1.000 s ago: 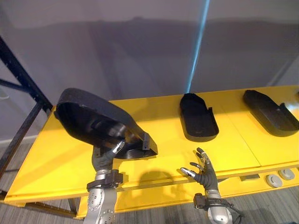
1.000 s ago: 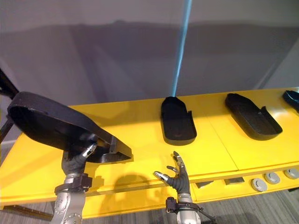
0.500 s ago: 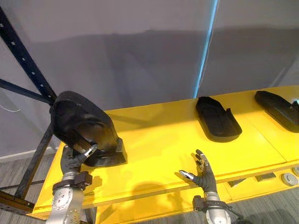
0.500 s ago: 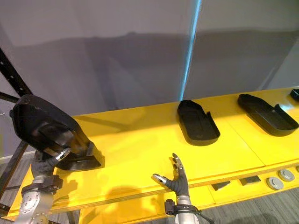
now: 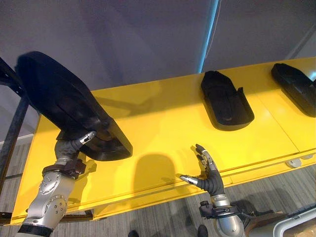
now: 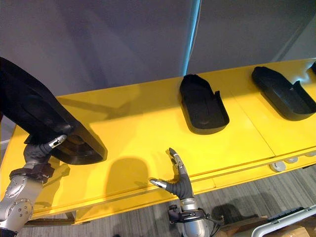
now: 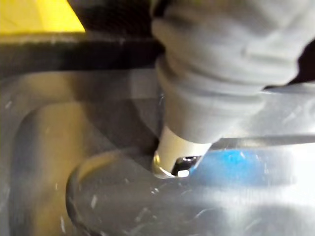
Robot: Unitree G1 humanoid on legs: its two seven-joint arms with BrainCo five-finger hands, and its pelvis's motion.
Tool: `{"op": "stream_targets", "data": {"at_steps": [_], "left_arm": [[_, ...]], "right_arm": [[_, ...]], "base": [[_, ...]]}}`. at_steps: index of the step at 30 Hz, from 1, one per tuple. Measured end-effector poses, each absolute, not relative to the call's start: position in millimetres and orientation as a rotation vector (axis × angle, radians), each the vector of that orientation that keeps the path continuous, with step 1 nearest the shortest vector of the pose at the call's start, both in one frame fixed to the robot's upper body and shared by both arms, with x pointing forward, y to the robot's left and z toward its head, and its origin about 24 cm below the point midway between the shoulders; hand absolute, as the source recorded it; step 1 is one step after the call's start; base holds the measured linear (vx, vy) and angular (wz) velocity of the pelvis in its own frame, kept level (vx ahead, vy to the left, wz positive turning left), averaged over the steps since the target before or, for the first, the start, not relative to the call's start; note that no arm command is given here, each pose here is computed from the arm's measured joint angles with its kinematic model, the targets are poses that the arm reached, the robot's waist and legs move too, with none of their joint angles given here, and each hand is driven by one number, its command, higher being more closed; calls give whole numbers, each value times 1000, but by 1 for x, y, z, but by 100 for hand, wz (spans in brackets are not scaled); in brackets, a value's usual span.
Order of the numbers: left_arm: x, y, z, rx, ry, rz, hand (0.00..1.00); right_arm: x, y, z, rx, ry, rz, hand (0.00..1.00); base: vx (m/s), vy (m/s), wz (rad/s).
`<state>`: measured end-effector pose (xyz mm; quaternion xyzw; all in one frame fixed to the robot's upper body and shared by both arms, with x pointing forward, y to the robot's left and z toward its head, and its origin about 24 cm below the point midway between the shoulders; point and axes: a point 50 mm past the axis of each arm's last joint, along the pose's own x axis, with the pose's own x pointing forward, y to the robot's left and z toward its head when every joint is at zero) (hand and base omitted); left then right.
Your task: Walk over and take plastic housings, then place them on the shelf
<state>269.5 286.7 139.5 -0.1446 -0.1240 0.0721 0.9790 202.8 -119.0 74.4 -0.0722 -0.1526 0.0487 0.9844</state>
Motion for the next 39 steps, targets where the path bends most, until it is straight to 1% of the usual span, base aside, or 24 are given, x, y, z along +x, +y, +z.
{"op": "stream_targets", "data": {"at_steps": [5,10,13,21,22,27,31,34,37,39], "left_arm": [[272,296,135,-287,-232,222,100],[277,295,145,-207,-257,208,100],[278,296,151,-106,-257,177,100],[276,310,173,265,-222,95,100],[275,313,179,322,-218,80,0],[276,319,194,427,-225,72,0],[277,320,195,417,-226,74,0],[279,326,194,371,-224,123,0],[281,326,181,258,-205,167,0],[282,319,165,124,-188,190,0]], "right_arm": [[206,-112,86,-126,-377,107,0],[209,-111,92,-126,-411,112,0],[209,-110,96,-124,-431,117,0],[209,-109,102,-120,-472,148,0],[208,-109,102,-121,-478,154,0],[208,-109,103,-125,-484,169,0],[208,-108,101,-130,-474,184,0],[207,-108,99,-130,-464,190,0],[207,-108,98,-129,-461,186,0],[207,-107,96,-128,-454,181,0]], "base": [[-44,-6,-1],[-30,-4,-3],[0,0,0],[-7,2,-6],[3,3,-3],[0,0,0],[0,0,0],[-20,13,0],[0,0,0],[0,0,0]]}}
